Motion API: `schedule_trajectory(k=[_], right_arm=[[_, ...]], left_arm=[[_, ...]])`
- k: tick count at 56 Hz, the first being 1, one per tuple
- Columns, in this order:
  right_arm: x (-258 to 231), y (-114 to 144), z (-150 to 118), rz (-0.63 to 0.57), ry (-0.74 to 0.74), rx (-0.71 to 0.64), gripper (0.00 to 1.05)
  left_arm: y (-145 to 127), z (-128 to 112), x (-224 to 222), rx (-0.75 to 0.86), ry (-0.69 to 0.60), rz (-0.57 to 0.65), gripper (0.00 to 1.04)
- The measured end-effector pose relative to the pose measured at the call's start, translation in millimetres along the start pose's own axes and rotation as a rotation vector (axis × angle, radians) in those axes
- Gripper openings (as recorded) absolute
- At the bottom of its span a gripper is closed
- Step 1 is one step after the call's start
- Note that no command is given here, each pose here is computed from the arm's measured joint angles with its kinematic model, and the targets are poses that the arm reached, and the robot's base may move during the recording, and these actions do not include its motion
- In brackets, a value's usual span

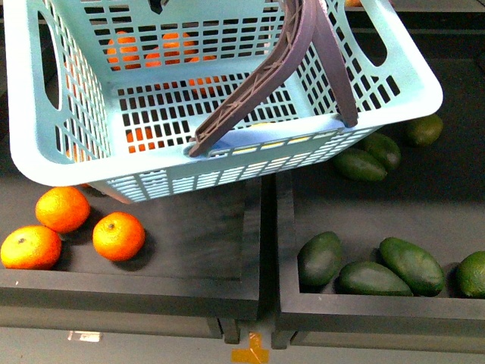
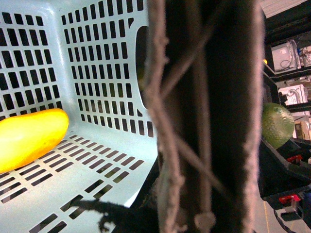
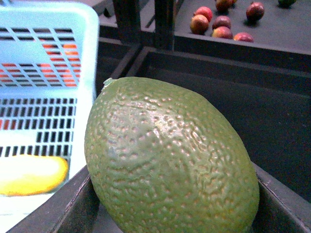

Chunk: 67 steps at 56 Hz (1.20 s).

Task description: Pick mango and avocado into basket

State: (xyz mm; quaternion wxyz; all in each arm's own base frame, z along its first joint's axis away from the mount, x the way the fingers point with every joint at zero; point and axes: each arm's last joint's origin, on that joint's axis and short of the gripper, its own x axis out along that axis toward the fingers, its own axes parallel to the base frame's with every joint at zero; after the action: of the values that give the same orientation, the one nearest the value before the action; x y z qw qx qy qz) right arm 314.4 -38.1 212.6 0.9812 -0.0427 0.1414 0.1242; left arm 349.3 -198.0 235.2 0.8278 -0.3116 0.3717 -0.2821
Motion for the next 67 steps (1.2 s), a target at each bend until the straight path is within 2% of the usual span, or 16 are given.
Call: schedule_trajectory(k=[25,30,34,45,53,54,57,62,67], right_arm=[[58.7,93.8,30.9,0.095,0.01,-0.027,0.72],[69.0,106.2,33.5,0.076,0.029,-0.039,0.87],[73.0,110.1,34.7,0.066,0.029,-0.042,0.97],[73.6,105.4,34.4,0.014,0.019,-0.022,0.96],[64.5,88.7,28.7,-0.115,0.012,-0.001,0.96],[63.0,86.1,27.3,-0.139,0.008,0.006,0.96],[52.4,76.5,23.3,-0.235,-0.137,0.043,0.85],[23.2,72.9,8.3,-0.251,-0.269,0.069,0.66],[2.3,72.5,-1.4,-0.249,-0.292,0.072,0.52]], left_arm=[[-0.1,-0.1,0.1,0.0,0.001,-0.001,0.05],[-0.1,-0.1,0.1,0.0,0.001,-0.001,0.05],[-0.1,-0.1,0.1,0.0,0.001,-0.001,0.05],[-0.2,-0.4,0.1,-0.001,0.003,-0.002,0.05],[-0.1,-0.4,0.2,-0.002,0.0,0.002,0.05],[-0.1,-0.3,0.2,-0.002,-0.002,0.003,0.05],[0.0,-0.2,0.1,-0.003,-0.003,0.005,0.05],[0.0,-0.2,0.1,-0.001,-0.002,0.003,0.05],[-0.4,-0.6,0.3,-0.004,0.002,0.0,0.05]])
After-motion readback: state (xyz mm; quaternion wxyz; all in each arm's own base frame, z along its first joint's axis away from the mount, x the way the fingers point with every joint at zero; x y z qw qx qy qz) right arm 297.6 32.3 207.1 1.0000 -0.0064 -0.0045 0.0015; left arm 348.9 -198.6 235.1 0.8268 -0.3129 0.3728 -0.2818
